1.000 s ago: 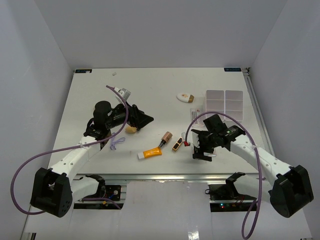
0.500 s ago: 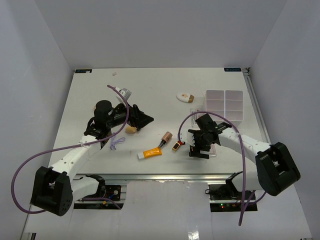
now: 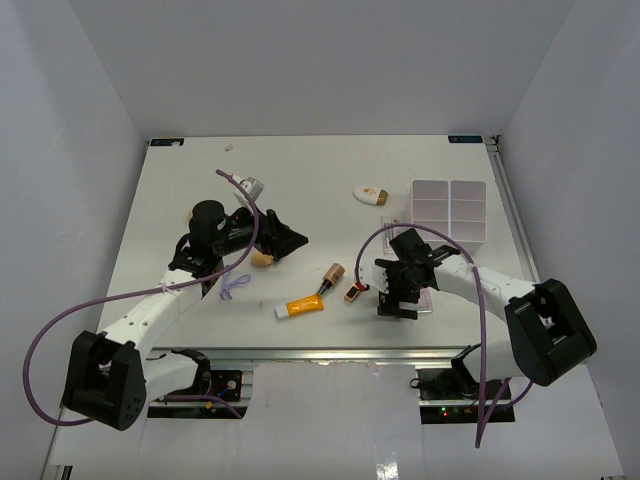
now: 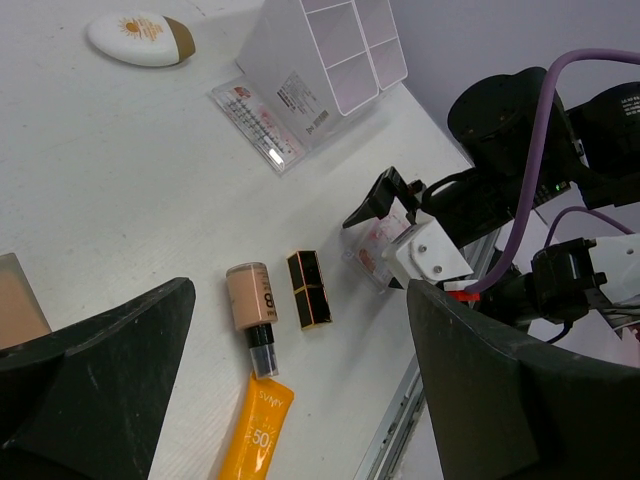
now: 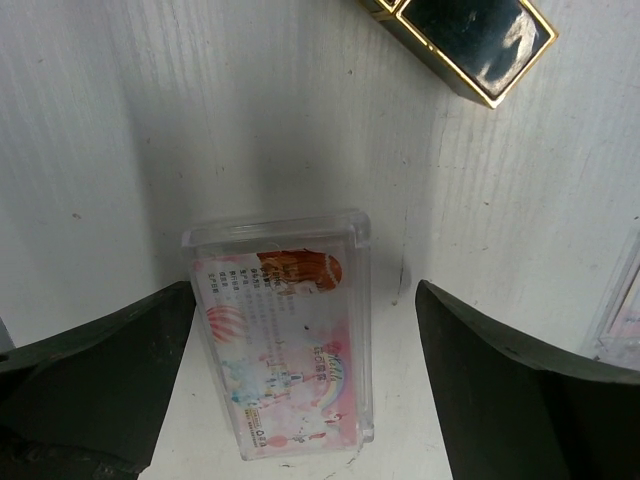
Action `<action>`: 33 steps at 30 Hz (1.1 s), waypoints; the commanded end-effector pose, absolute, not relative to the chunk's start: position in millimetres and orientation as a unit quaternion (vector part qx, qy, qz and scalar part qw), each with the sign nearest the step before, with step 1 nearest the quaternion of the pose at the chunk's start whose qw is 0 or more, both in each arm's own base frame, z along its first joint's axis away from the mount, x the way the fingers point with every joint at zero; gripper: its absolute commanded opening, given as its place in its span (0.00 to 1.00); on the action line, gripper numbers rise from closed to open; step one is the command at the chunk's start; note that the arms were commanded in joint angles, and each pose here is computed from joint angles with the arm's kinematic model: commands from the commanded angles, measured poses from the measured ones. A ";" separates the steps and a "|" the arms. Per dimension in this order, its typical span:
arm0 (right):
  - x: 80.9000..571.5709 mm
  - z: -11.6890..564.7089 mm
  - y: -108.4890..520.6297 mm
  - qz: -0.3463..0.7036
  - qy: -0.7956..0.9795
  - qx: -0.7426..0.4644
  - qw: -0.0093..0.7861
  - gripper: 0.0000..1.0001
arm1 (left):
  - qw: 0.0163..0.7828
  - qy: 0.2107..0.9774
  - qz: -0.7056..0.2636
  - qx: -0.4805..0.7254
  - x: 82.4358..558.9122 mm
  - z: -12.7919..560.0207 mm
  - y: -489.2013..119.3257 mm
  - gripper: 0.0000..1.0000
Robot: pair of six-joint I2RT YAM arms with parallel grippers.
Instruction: Organize the makeup
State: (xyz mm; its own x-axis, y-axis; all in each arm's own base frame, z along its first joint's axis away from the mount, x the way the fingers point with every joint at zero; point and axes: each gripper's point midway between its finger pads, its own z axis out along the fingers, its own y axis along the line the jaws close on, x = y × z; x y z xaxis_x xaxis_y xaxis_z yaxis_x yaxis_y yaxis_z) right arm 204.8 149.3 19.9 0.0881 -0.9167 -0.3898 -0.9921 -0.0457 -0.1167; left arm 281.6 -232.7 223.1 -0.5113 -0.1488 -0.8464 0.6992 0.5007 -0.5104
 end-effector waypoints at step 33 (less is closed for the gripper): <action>214.8 143.3 152.5 0.212 0.657 -0.595 0.412 0.47 | 0.250 0.787 -0.552 0.118 235.8 177.1 -408.8 0.61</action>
State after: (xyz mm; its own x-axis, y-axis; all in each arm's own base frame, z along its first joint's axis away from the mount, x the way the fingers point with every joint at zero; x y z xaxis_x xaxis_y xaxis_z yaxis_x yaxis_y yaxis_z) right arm 217.3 146.3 122.9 0.0342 -0.6618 -0.7489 -0.9577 0.1925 -0.2138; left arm 218.1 -377.7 158.1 -0.8638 -0.0398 -0.5022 0.4557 0.3631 -0.8127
